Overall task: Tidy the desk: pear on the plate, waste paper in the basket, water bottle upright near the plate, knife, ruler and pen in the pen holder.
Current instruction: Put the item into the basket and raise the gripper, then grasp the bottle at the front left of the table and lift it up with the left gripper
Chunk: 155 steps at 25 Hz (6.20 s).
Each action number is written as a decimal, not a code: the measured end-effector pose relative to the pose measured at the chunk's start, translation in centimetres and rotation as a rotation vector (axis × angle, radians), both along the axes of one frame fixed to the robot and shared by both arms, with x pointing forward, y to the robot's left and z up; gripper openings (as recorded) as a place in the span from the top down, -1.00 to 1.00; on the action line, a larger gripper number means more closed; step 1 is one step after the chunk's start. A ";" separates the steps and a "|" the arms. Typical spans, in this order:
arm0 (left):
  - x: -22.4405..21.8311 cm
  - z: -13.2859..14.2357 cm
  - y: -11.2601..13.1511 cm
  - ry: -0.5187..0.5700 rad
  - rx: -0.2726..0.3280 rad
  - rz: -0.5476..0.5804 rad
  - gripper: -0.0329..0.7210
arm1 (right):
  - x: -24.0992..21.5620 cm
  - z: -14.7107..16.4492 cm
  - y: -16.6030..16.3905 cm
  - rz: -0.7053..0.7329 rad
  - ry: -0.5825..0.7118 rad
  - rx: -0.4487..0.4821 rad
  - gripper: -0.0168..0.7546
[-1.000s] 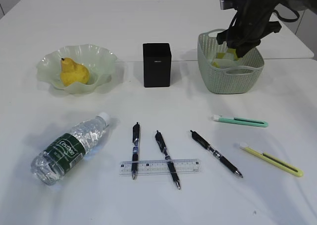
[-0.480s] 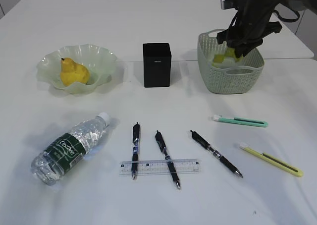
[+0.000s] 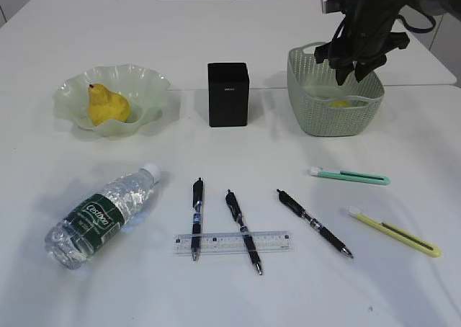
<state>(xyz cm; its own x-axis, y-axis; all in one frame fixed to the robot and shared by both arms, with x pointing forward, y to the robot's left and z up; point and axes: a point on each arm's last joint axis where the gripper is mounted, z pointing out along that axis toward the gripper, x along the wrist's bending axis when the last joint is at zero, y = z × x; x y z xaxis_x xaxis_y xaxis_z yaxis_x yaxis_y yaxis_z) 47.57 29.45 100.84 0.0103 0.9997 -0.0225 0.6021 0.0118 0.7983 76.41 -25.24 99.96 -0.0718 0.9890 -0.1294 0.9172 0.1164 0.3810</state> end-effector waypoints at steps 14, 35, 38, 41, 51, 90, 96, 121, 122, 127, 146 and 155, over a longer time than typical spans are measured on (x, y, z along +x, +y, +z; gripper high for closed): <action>0.0 0.0 0.0 0.001 0.000 0.000 0.18 | -0.8 3.6 -0.1 -0.004 -0.068 0.005 0.22; -0.1 0.2 0.0 -0.006 0.000 0.000 0.18 | -4.1 11.1 -0.4 -0.008 -0.185 0.028 0.22; -0.1 0.2 0.0 -0.009 0.000 0.000 0.18 | -4.7 12.3 -0.5 -0.009 -0.210 0.032 0.22; -0.1 0.2 0.0 -0.009 0.000 0.000 0.18 | -5.2 13.4 -0.6 -0.009 -0.232 0.035 0.22; -0.2 0.3 0.0 -0.012 0.000 0.000 0.18 | -8.4 12.9 -0.8 -0.007 -0.124 0.037 0.23; -0.2 0.3 0.0 -0.009 0.000 0.000 0.18 | -23.3 0.4 -1.8 0.065 -0.271 0.089 0.23; -0.6 0.3 0.0 0.023 0.001 0.001 0.18 | -23.9 0.1 -1.9 0.054 -0.246 0.091 0.23; -0.1 2.7 -3.7 0.044 -0.002 -0.150 0.18 | -23.9 0.1 -1.9 0.047 -0.242 0.094 0.31; -0.1 2.7 -3.8 0.046 -0.006 -0.149 0.18 | -23.9 0.1 -1.9 0.047 -0.242 0.094 0.31; 0.2 1.6 -5.3 0.095 -0.022 -0.194 0.18 | -23.9 0.1 -1.9 0.047 -0.240 0.094 0.31; 0.1 -1.3 -11.5 0.149 -0.054 -0.384 0.18 | -23.9 0.1 -1.9 0.048 -0.246 0.095 0.31; 0.3 -1.9 -11.7 0.167 -0.040 -0.390 0.18 | -23.9 0.1 -1.9 0.048 -0.248 0.095 0.31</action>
<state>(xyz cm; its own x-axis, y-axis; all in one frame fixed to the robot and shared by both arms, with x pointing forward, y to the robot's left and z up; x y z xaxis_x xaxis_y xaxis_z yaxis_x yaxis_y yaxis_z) 47.91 17.77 98.96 0.3809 0.9198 -0.0942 0.6886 -0.2142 0.6928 52.53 -27.15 100.10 -0.0970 0.9937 -0.0553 0.7886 0.1106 0.6048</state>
